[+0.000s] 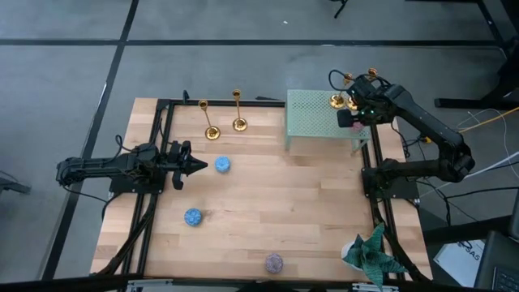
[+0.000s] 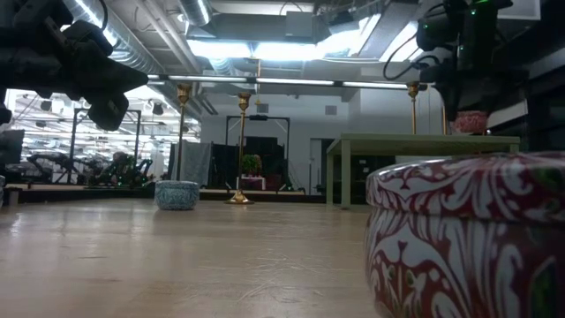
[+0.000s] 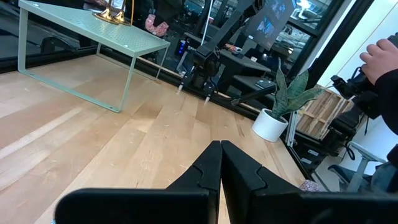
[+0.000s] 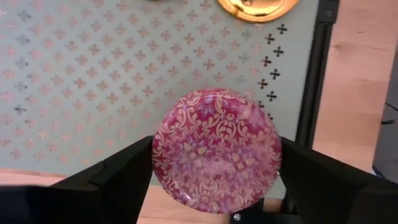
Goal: Pick & Place candle stick holders
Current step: Put the gold pink scented candle on the shelf, then put the red scented candle on the shelf
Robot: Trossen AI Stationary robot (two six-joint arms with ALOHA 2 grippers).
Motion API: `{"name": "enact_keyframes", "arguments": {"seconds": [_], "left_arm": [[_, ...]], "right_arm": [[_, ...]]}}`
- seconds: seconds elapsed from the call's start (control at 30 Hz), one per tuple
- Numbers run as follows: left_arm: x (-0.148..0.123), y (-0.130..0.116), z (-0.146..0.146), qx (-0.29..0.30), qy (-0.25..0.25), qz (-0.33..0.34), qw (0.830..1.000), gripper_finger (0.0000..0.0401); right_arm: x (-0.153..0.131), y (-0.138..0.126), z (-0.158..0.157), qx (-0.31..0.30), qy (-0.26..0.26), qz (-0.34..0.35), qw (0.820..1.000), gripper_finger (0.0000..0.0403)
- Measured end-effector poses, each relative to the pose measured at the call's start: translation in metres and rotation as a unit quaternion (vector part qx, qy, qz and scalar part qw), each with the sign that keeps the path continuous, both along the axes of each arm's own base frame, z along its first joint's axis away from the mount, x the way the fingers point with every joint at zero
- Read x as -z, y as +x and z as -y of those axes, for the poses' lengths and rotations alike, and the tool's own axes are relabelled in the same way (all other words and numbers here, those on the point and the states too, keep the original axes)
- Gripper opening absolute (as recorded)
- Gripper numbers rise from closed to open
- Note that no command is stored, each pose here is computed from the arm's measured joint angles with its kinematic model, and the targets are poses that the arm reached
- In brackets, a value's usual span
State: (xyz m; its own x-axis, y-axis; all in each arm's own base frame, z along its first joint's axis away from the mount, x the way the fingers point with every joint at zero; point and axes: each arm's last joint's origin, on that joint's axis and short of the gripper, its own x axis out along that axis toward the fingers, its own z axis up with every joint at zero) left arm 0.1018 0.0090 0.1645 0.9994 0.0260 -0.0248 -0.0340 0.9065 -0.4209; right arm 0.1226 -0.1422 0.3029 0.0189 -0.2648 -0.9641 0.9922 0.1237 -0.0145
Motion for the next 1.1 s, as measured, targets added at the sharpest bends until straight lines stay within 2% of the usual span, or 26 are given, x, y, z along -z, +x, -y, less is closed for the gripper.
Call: {"name": "enact_keyframes", "arguments": {"seconds": [0.37, 0.6, 0.83, 1.1], "left_arm": [[0.000, 0.000, 0.000, 0.000, 0.000, 0.000, 1.000, 0.0006], [0.000, 0.000, 0.000, 0.000, 0.000, 0.000, 1.000, 0.0006], [0.000, 0.000, 0.000, 0.000, 0.000, 0.000, 1.000, 0.0006], [0.000, 0.000, 0.000, 0.000, 0.000, 0.000, 1.000, 0.0006]], "right_arm": [[-0.003, 0.001, 0.001, 0.000, -0.010, 0.010, 1.000, 0.0385], [-0.029, 0.008, -0.007, -0.026, -0.033, 0.033, 0.999, 0.0387], [-0.040, 0.020, -0.024, -0.056, -0.035, 0.048, 0.997, 0.0388], [-0.046, 0.031, -0.050, -0.132, -0.041, 0.064, 0.988, 0.0388]]}}
